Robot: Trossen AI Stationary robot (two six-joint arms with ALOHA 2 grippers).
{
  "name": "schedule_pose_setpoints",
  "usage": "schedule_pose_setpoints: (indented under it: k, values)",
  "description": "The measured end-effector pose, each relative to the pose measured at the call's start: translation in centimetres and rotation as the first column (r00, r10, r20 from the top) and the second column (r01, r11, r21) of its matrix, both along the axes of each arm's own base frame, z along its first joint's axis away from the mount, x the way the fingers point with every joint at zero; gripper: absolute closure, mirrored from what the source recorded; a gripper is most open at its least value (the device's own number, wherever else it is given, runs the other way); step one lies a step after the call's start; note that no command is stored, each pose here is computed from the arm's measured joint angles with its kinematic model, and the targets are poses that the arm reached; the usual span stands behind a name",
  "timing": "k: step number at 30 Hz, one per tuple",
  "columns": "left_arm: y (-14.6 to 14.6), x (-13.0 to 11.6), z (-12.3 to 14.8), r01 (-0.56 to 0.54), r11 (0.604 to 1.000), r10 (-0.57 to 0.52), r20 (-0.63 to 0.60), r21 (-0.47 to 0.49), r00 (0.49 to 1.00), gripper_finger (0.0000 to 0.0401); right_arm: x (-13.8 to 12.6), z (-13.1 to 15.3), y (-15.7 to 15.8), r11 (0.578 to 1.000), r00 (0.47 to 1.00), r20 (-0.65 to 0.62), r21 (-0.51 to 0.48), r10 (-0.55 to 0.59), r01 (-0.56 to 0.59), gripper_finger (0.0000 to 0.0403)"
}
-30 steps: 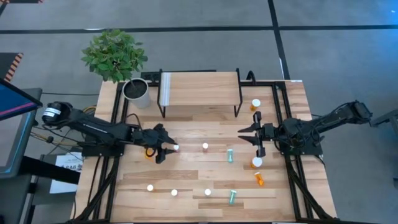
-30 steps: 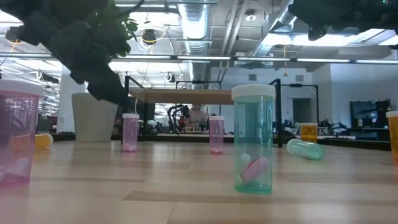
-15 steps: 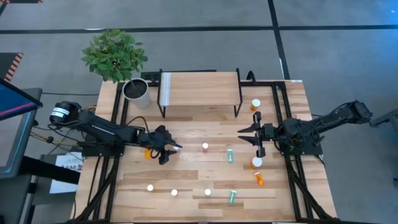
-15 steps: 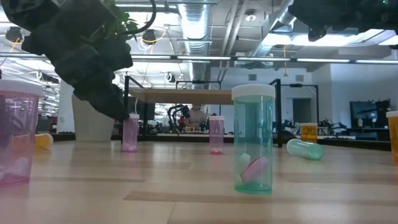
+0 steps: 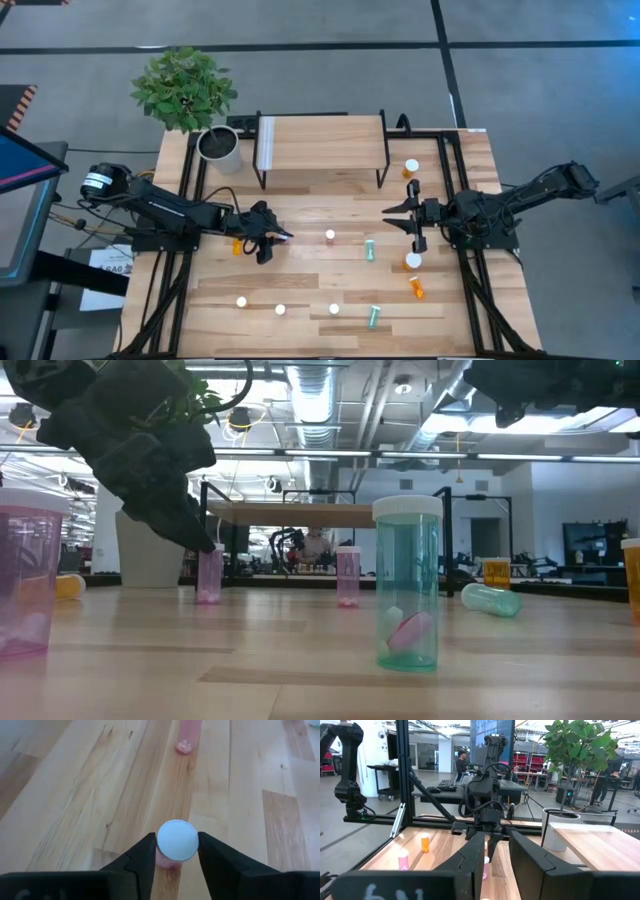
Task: Pick and place medicine bottles onto shelf by color
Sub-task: Put the top left pink pill bottle on the shelf
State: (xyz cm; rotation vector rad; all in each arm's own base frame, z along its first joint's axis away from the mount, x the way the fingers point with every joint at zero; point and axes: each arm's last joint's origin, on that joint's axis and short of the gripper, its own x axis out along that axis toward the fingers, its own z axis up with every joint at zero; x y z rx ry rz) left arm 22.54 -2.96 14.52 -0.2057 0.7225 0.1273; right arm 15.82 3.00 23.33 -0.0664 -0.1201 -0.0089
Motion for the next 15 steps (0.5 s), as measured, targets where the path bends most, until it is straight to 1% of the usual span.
schedule_pose_setpoints:
  k: [4,8,11,13,15]
  values:
    - [-0.1,0.0,0.0,0.011,1.0,-0.011,0.0,-0.01,1.0,0.0296,0.0,0.0,0.0,1.0,1.0,0.0,0.0,0.0,0.0,0.0289]
    - [0.0,0.3,0.6,0.018,1.0,-0.018,0.013,-0.006,1.0,0.0302,0.0,0.0,0.0,1.0,1.0,0.0,0.0,0.0,0.0,0.0289]
    - [0.2,1.0,2.5,0.019,1.0,-0.02,0.066,0.009,0.998,0.0299,0.0,0.0,0.0,1.0,1.0,0.0,0.0,0.0,0.0,0.0289]
    - [0.7,1.6,4.2,-0.027,0.999,0.024,0.072,0.035,0.997,0.0297,0.0,0.0,0.0,1.0,1.0,0.0,0.003,0.0,0.0,0.0289]
    - [1.5,2.1,6.4,-0.095,0.992,0.089,0.071,0.083,0.993,0.0297,0.0,0.0,0.0,1.0,1.0,0.001,0.008,0.001,-0.001,0.0289]
